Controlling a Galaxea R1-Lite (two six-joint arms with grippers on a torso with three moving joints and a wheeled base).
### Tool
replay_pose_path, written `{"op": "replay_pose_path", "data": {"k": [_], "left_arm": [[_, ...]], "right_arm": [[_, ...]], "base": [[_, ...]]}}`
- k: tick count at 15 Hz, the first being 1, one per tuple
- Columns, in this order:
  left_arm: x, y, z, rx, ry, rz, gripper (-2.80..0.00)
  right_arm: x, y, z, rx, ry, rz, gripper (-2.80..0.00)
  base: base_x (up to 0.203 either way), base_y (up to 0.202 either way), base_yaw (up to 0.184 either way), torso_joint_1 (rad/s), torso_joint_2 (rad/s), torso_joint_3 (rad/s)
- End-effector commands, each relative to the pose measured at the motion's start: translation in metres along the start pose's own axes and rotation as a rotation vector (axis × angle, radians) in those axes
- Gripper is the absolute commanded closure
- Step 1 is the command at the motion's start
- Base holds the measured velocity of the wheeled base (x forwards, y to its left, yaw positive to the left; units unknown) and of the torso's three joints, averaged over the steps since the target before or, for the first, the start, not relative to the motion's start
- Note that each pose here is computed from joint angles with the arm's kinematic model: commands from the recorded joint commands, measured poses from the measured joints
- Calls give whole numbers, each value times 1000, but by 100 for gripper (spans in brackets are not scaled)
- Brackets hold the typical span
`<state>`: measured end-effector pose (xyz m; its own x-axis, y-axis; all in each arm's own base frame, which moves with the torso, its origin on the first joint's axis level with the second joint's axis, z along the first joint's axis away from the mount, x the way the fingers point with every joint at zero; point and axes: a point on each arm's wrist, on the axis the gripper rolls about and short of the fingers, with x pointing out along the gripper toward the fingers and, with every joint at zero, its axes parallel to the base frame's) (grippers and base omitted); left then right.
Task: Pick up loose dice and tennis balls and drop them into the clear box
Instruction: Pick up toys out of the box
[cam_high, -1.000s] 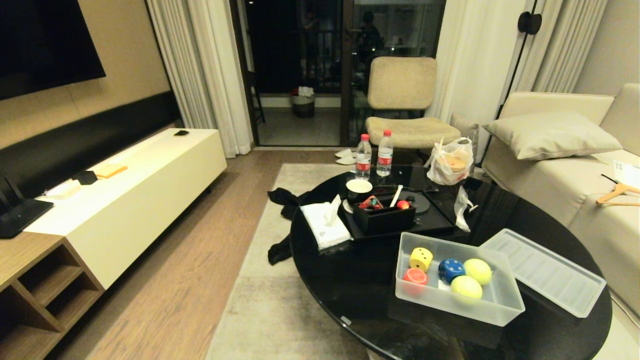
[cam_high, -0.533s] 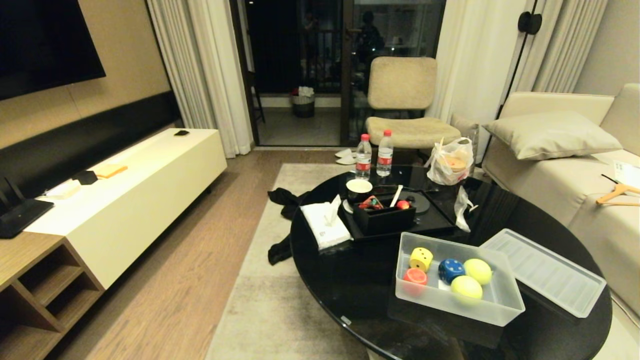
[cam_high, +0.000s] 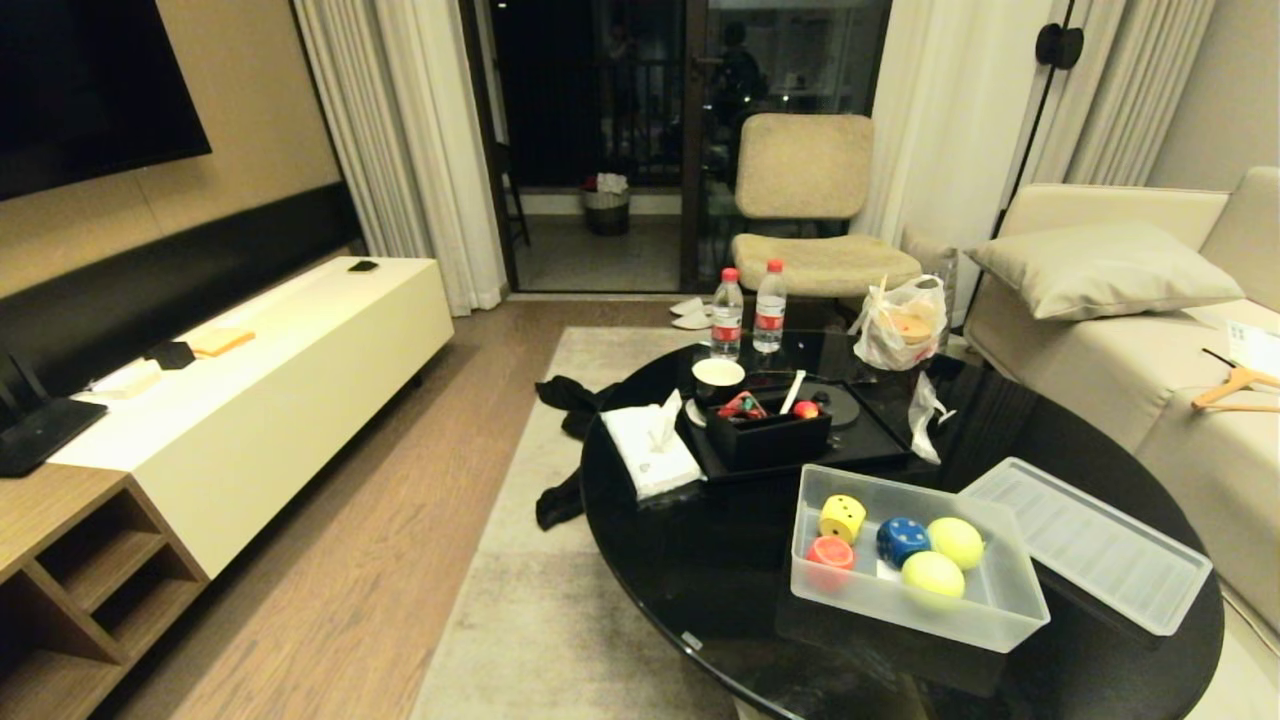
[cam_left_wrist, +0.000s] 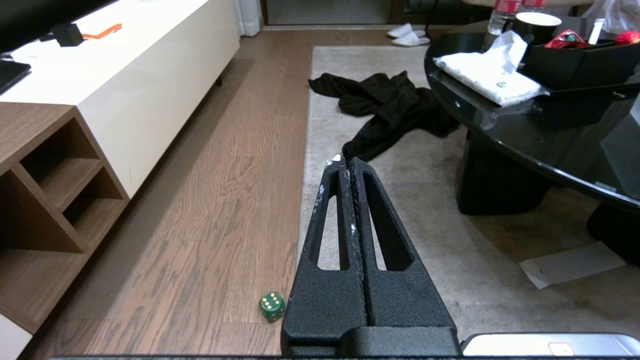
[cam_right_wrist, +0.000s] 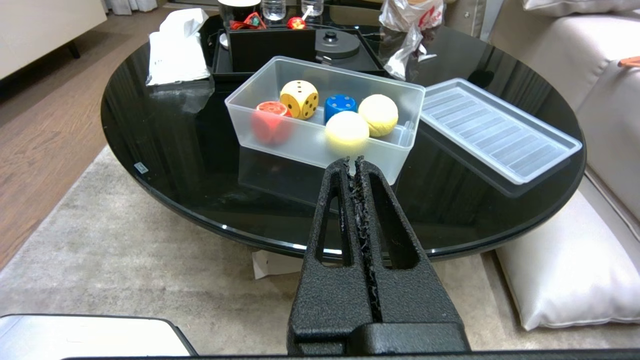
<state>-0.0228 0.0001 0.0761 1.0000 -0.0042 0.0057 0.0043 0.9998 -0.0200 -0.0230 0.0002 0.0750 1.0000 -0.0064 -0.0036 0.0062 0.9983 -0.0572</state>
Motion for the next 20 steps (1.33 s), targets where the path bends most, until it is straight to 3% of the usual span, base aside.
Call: {"op": "replay_pose_path", "data": {"k": [1, 10, 20], "left_arm": [[0, 0, 0, 0, 1, 0, 0], [0, 0, 0, 0, 1, 0, 0], [0, 0, 0, -1, 1, 0, 0]], "right_arm": [[0, 0, -1, -1, 4, 0, 0], [0, 0, -1, -1, 4, 0, 0], [0, 0, -1, -1, 4, 0, 0]], "base": [[0, 0, 0, 0, 0, 0], [-11, 0, 1, 0, 1, 1], [-176, 0, -5, 3, 2, 2]]}}
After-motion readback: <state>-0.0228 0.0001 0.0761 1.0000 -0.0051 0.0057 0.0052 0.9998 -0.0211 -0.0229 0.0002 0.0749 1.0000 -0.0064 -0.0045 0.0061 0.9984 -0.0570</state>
